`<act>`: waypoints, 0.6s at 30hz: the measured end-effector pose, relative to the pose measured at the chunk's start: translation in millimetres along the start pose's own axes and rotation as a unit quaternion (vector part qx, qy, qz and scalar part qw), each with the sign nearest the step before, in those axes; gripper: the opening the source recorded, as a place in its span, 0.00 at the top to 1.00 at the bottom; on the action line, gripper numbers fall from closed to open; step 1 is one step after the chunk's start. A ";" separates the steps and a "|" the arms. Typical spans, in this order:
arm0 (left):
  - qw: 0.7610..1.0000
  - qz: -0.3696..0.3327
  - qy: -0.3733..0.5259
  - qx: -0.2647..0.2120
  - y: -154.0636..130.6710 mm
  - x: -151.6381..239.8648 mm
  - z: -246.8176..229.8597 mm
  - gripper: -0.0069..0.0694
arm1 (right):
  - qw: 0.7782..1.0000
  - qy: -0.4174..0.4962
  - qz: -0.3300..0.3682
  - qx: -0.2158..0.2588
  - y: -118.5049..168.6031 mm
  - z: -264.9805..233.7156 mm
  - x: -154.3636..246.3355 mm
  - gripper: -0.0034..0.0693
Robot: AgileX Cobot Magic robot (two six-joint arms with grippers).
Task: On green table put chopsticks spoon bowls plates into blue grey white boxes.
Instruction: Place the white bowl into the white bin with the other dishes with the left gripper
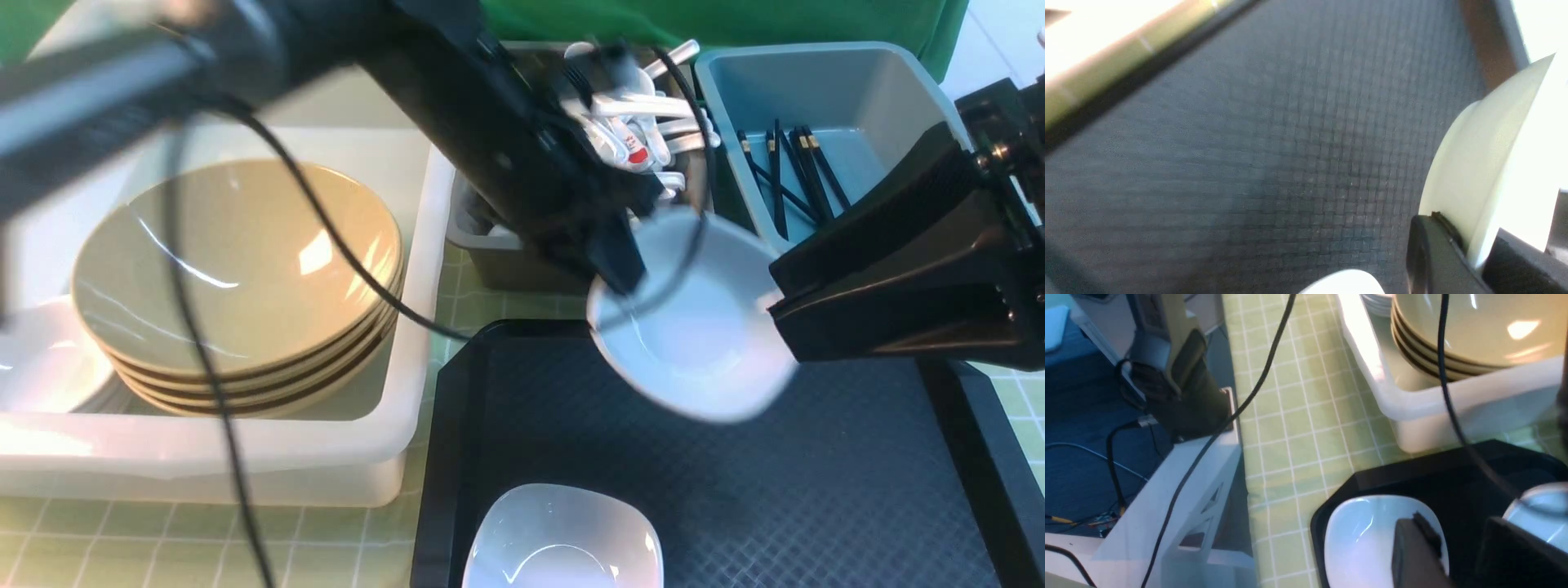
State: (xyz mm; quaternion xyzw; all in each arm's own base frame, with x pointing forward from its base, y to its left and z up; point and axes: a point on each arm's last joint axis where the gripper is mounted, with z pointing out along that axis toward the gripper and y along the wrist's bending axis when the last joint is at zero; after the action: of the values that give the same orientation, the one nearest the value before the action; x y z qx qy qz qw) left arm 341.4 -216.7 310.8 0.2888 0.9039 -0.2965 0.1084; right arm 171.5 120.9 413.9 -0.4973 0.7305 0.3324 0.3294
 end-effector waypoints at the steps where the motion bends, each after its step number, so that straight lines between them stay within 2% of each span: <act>1: 1.000 -0.004 -0.021 -0.009 4.8 0.9 -19.0 0.89 | 1.000 -0.002 -0.001 -0.002 0.3 0.0 -0.4 0.63; 6: 0.991 -0.048 -0.111 -0.054 34.8 16.3 -99.7 0.89 | 1.000 -0.018 -0.005 0.004 -0.7 -0.1 -3.3 0.63; 7: 0.990 -0.050 -0.115 -0.057 35.1 18.2 -104.3 0.89 | 1.000 -0.020 -0.005 0.007 -1.3 -0.1 -3.7 0.63; 11: 0.971 -0.157 -0.149 -0.105 88.7 80.0 -152.5 0.89 | 0.999 -0.039 -0.006 0.030 -5.4 -0.4 -7.2 0.63; 12: 0.967 -0.172 -0.153 -0.112 94.7 91.7 -158.3 0.89 | 0.999 -0.041 -0.008 0.033 -5.9 -0.5 -7.5 0.63; 15: 0.937 -0.274 -0.184 -0.117 132.6 147.7 -176.7 0.89 | 0.998 -0.046 -0.008 0.037 -7.5 -0.1 -8.4 0.63; 16: 0.930 -0.290 -0.194 -0.116 137.5 155.3 -179.6 0.89 | 0.998 -0.047 -0.009 0.038 -7.8 0.1 -8.6 0.63; 18: 0.874 -0.382 -0.279 -0.114 169.4 201.3 -203.2 0.89 | 0.998 -0.045 -0.003 0.037 -12.7 3.8 -8.3 0.63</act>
State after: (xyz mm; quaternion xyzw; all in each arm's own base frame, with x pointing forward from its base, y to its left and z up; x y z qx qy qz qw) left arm 272.7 108.5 319.5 -0.1880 0.9035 -0.2776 0.2669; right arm 186.5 124.6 416.5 -0.4718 0.7253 0.3259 0.3809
